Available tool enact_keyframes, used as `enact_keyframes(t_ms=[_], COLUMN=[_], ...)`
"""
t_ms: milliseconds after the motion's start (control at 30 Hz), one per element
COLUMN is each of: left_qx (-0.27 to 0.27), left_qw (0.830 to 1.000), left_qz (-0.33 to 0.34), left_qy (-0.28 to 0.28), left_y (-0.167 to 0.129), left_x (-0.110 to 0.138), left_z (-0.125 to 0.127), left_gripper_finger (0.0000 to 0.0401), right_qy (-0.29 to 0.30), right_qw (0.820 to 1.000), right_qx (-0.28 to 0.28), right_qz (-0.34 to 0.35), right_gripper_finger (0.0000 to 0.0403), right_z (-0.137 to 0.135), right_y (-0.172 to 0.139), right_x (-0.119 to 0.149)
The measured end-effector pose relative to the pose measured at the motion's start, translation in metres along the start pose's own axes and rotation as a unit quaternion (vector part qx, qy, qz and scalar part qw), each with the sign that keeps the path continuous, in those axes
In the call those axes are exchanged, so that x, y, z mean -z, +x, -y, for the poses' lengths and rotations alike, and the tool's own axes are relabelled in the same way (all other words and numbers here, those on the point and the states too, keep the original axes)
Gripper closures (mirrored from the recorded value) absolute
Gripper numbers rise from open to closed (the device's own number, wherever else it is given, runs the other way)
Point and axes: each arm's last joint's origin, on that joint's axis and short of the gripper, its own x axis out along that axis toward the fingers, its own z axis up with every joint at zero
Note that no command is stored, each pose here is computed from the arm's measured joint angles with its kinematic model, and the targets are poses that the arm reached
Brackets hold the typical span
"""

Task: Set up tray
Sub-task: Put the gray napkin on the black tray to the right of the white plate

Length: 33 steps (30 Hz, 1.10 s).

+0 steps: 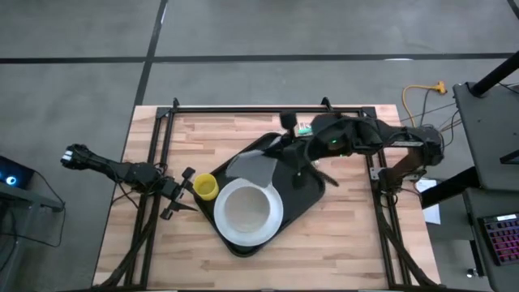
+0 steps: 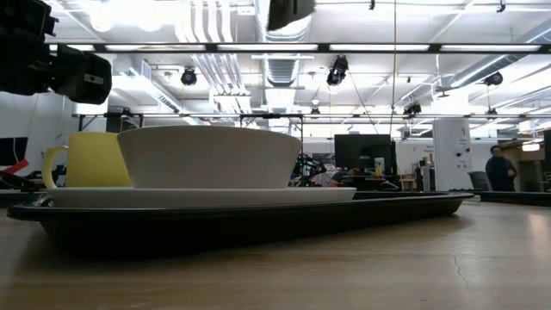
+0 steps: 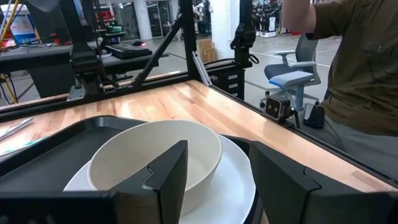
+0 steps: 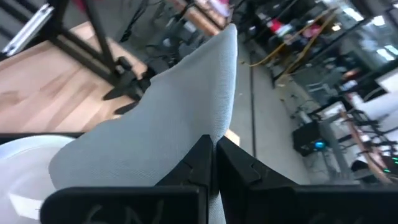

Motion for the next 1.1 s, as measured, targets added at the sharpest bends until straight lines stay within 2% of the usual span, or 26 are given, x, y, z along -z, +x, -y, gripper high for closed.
enact_keyframes(t_ms=[267, 400, 767, 933, 1100], left_qx=[0.000, 0.001, 0.000, 0.000, 0.001], left_qw=[1.000, 1.000, 1.000, 1.000, 1.000], left_qz=[-0.003, -0.006, -0.005, -0.005, -0.007], left_qy=[0.000, -0.001, -0.001, -0.001, -0.001], left_y=[0.000, 0.000, 0.000, 0.000, 0.000], left_x=[0.001, 0.001, 0.001, 0.001, 0.001], left_z=[0.000, 0.000, 0.000, 0.000, 0.000], left_gripper_finger=[0.0242, 0.0242, 0.0242, 0.0242, 0.0242], right_qy=[0.022, 0.038, 0.075, 0.111, 0.160], right_qw=[0.996, 0.992, 0.984, 0.974, 0.967], right_qx=[0.066, 0.081, 0.102, 0.128, 0.139], right_qz=[0.059, 0.092, 0.123, 0.153, 0.142], right_gripper_finger=[0.0394, 0.0394, 0.0394, 0.0394, 0.0394], right_z=[0.000, -0.001, 0.005, 0.011, 0.009], right_y=[-0.011, -0.010, -0.004, -0.001, 0.005], right_x=[0.038, 0.057, 0.105, 0.127, 0.155])
